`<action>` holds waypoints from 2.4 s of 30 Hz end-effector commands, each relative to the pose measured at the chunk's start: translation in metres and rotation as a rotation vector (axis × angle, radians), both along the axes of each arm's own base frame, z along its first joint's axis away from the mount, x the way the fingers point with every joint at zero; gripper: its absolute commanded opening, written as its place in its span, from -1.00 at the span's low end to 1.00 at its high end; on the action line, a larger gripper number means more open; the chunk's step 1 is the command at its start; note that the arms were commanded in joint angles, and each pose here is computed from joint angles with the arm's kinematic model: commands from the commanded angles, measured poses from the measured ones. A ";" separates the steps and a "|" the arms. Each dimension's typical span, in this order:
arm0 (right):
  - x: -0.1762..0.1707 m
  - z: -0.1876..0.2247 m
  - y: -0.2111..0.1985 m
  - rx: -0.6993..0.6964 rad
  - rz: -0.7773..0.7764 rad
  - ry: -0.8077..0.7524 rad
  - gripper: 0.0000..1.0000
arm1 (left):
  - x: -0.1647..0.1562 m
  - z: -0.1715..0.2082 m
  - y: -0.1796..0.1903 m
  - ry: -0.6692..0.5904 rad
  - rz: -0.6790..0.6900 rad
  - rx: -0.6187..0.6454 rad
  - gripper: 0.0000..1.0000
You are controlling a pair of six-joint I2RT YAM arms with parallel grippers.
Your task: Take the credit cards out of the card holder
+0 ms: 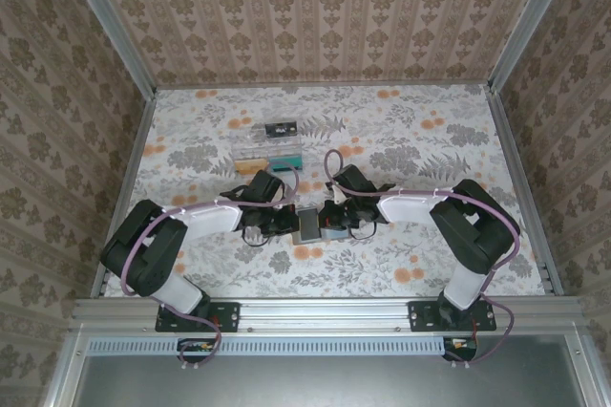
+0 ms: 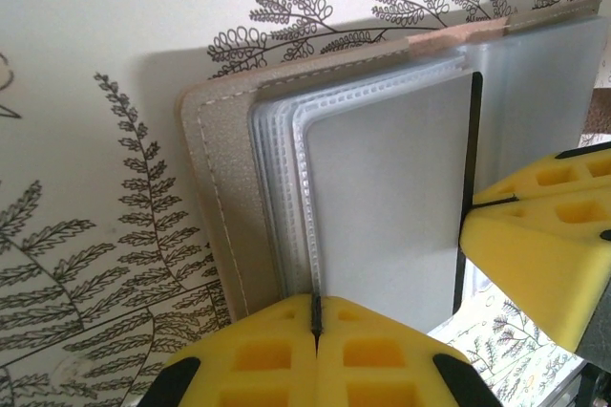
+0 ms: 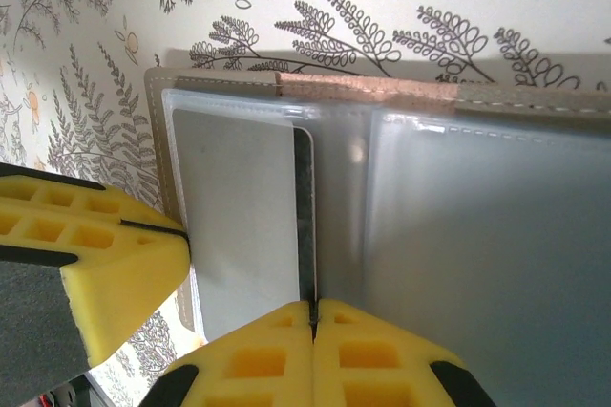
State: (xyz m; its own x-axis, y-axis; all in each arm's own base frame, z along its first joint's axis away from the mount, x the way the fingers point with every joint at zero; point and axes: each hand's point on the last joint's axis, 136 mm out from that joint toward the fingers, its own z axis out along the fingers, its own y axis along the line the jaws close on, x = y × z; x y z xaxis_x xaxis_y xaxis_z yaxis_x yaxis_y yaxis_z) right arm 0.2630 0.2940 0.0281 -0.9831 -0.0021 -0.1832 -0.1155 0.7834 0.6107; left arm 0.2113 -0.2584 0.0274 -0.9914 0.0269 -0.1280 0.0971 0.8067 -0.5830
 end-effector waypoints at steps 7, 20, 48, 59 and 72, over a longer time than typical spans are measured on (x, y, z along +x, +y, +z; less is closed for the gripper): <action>0.001 0.004 -0.024 0.004 -0.032 0.002 -1.00 | -0.009 -0.017 0.013 0.030 0.007 0.073 -1.00; 0.005 0.002 -0.014 0.065 -0.040 0.015 -0.45 | -0.009 -0.015 0.010 0.032 0.000 0.062 -1.00; -0.010 -0.015 -0.020 0.069 -0.048 0.060 -1.00 | -0.012 -0.024 0.025 0.070 0.078 0.122 -1.00; -0.018 -0.010 -0.042 0.052 -0.074 0.053 -1.00 | -0.014 -0.025 0.029 0.070 0.090 0.132 -1.00; -0.011 -0.003 -0.066 0.019 -0.144 0.019 -1.00 | -0.012 -0.023 0.029 0.061 0.086 0.133 -1.00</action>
